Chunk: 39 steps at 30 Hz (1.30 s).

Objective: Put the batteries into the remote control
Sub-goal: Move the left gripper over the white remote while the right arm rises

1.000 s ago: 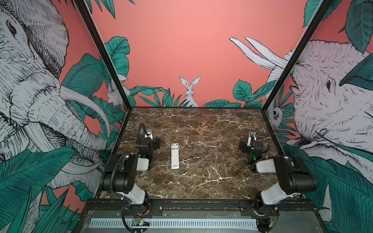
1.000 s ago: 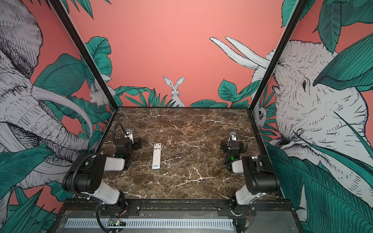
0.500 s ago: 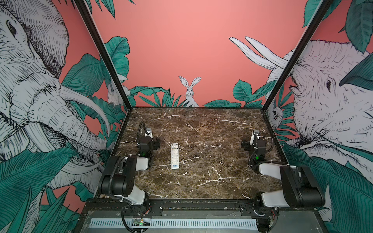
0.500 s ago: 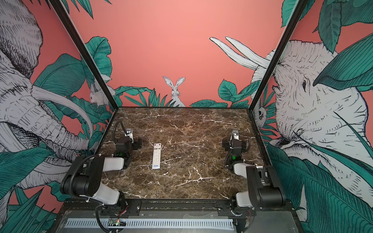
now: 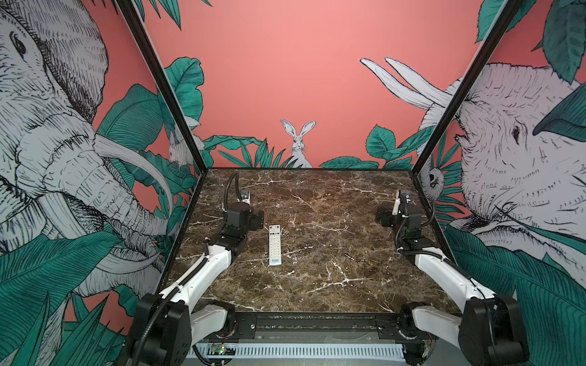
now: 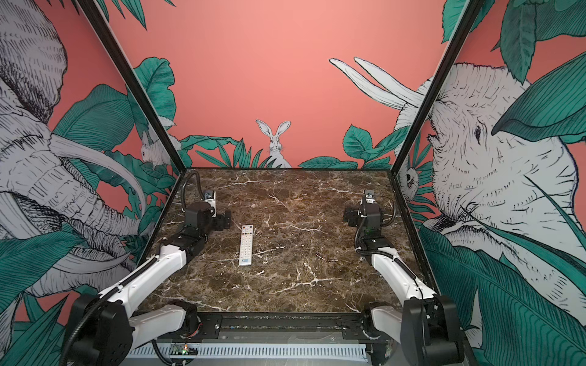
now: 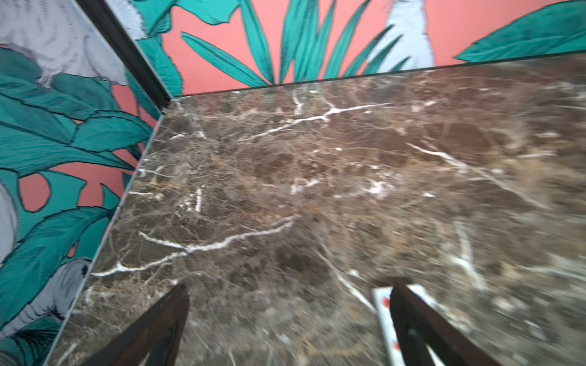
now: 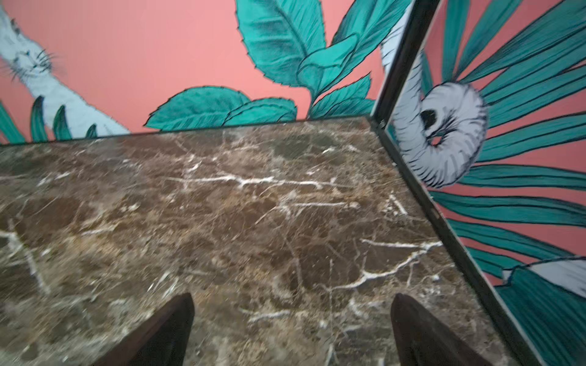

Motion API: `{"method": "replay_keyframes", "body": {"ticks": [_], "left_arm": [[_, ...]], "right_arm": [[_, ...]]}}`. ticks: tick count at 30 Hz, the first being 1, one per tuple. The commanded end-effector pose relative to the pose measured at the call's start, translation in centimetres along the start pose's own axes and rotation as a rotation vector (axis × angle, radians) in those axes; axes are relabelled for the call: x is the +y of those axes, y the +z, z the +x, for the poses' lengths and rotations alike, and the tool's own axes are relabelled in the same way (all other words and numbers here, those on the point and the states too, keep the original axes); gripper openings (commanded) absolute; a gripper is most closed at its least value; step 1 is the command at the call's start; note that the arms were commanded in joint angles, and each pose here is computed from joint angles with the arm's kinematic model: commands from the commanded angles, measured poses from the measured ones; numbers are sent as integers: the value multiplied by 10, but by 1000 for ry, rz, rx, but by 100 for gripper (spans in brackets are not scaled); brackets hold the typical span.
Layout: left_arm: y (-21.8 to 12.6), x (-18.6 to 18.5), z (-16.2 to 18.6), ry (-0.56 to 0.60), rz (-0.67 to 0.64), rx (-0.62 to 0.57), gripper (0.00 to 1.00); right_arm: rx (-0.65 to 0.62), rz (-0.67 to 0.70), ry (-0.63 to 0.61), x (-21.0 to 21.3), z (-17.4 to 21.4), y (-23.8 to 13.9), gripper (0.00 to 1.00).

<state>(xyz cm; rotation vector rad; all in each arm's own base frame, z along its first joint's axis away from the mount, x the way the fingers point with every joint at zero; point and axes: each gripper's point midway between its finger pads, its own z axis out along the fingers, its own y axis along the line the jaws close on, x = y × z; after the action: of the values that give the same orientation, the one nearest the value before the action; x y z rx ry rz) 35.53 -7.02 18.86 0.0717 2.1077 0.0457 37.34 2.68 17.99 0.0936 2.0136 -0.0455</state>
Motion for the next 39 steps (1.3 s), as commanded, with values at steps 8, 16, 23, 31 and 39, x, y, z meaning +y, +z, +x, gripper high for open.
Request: {"method": "replay_keyframes", "body": {"ticks": [8, 16, 23, 31, 39], "left_arm": [[-18, -63, 52, -143, 220, 368, 100], [6, -92, 76, -61, 213, 501, 98], [27, -100, 87, -31, 155, 548, 98], [43, -95, 105, -48, 74, 587, 100], [53, -99, 116, -53, 62, 617, 97]], "right_arm": [[207, -261, -29, 70, 31, -16, 99], [315, -381, -99, 104, 55, -26, 99], [350, -424, -126, 117, 67, -24, 99], [353, -445, -139, 124, 68, -23, 99], [360, -462, -144, 128, 71, -22, 99]]}}
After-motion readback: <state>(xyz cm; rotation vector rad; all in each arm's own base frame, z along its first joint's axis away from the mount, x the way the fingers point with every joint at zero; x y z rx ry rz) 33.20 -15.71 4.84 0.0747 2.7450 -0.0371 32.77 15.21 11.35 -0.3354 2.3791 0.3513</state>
